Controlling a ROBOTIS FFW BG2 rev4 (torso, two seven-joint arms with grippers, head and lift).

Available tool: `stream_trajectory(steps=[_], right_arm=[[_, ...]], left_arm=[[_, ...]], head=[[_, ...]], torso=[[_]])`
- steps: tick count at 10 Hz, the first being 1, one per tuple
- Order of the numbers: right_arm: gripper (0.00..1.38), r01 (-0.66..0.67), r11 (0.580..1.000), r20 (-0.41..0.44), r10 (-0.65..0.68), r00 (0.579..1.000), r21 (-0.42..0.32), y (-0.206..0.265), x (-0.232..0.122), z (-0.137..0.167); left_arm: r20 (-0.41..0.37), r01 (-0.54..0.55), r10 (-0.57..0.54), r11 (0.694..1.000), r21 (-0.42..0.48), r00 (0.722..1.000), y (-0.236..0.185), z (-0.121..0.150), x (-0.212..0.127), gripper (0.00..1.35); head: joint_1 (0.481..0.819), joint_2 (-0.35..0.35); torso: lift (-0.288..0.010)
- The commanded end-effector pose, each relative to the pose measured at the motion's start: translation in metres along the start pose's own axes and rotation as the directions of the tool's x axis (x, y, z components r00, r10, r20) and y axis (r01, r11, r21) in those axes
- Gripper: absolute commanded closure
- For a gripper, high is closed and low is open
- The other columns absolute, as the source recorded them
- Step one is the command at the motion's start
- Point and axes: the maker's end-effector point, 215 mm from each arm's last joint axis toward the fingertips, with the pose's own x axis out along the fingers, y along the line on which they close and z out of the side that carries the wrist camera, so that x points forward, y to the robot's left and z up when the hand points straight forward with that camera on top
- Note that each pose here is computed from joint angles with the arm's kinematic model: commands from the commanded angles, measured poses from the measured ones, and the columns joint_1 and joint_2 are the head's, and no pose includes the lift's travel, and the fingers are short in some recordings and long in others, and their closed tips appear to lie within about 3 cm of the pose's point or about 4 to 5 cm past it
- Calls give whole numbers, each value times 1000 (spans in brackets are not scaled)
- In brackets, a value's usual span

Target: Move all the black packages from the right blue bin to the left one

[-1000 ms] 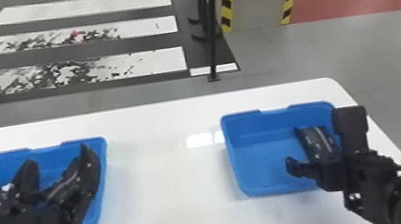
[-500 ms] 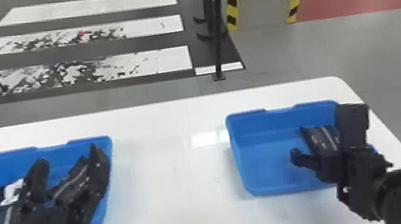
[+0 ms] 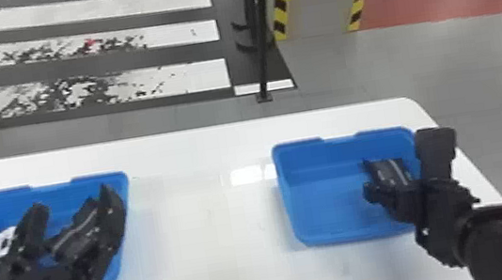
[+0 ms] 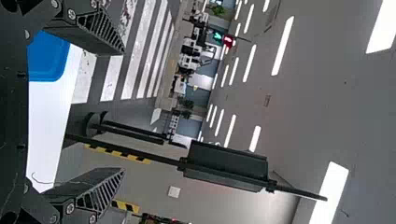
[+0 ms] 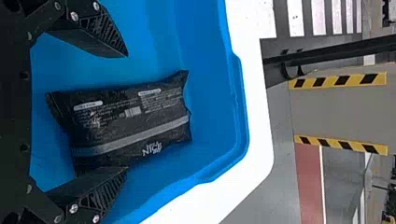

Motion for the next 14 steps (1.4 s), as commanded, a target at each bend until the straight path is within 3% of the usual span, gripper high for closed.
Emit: stream_trajectory(steps=[1,2,4,5,7,10,12,14], right_arm=[[236,14,1000,-10,-14,1000,8,-8,2,-4],[391,17,1000,-27,-16,999,16,-11,5,-9],[944,-38,998,-53,40,998,46,1,5,-14],[1134,-74,995,-29,76,997,67,10,1,-9],[1136,-213,970,47,209,977,119,36,2,6],[1136,-410,900,160,387,908,151,72,-32,24],[1136,-565,816,266,522,810,122,103,-64,57],[1136,-744,665,277,704,654,65,178,-110,63]], left_arm=[[-2,1,-1,1000,-1,1000,0,-1,0,167],[-4,0,0,1000,-4,1000,1,-2,-1,167],[-12,-1,1,1000,-9,1000,2,-5,-2,167],[-12,0,0,1000,-12,1000,1,-6,-1,167],[-10,1,-1,1000,-20,1000,-1,-5,0,167],[18,1,0,998,-69,1000,-5,1,1,167],[47,11,-6,994,-112,999,-13,9,3,167],[43,54,-46,979,-197,998,-40,5,6,167]], head=[[695,-100],[695,-104],[695,-113],[695,-107],[695,-84],[695,-37],[695,-11],[695,27]], torso=[[-154],[-154],[-154],[-154],[-154],[-154],[-154],[-154]])
